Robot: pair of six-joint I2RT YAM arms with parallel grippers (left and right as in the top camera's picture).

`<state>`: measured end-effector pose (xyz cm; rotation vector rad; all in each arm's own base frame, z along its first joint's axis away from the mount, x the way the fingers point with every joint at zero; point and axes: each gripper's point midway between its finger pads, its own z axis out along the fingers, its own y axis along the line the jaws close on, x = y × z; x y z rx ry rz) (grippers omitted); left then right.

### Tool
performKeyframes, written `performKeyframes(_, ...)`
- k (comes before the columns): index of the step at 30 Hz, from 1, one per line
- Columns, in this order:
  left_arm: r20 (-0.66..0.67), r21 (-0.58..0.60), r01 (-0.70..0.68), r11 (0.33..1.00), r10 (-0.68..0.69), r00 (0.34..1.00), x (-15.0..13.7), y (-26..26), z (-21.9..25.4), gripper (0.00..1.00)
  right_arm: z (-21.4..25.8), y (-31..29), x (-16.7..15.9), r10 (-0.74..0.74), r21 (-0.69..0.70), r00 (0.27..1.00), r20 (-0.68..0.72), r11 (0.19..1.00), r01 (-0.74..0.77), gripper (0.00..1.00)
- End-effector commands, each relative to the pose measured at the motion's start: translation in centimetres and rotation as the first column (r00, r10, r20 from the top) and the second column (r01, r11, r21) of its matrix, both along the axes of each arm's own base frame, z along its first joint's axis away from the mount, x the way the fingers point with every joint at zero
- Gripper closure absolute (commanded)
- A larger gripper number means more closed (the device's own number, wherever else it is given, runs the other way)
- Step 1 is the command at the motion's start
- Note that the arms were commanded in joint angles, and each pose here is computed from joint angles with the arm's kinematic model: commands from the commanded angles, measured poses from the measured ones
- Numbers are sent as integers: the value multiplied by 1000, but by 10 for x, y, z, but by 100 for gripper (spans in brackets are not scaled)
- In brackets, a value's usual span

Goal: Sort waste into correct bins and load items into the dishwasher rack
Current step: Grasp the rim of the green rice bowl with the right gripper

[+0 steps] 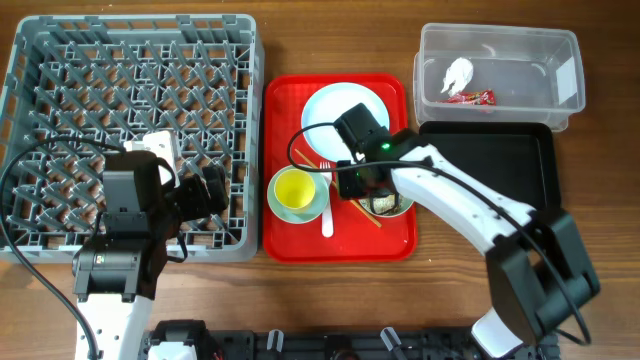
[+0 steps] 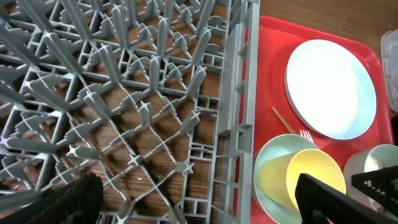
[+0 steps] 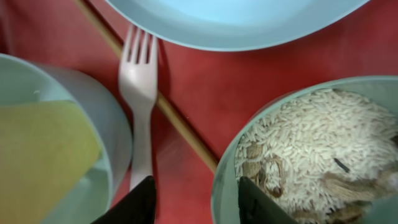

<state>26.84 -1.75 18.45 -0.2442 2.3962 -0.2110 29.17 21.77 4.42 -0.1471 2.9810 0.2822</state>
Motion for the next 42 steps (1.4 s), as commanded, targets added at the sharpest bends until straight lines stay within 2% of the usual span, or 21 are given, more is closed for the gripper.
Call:
performKeyframes(1,20,1,-19,1000,19,1000,2,3,8,0,-19,-3,-1,-76,-36,997,-32,997,74,68)
performKeyframes(7,20,0,-19,1000,19,1000,2,3,8,0,-21,-7,-2,-125,-54,991,-40,991,123,80)
performKeyframes(17,17,1,-19,1000,18,1000,1,3,8,0,-32,-13,-10,-169,-92,982,-88,983,161,82)
performKeyframes(26,17,1,-19,1000,18,1000,1,3,8,0,-29,-11,-8,-169,-89,982,-86,983,161,96)
performKeyframes(31,17,1,-19,1000,19,1000,1,3,8,0,-1,-5,2,-164,-63,985,-56,985,161,96)
performKeyframes(36,17,1,-19,1000,18,1000,1,3,8,0,51,-2,18,-149,-3,988,30,989,149,96)
performKeyframes(42,18,1,-19,1000,19,1000,1,3,8,0,89,-31,30,-213,54,975,65,976,210,96)
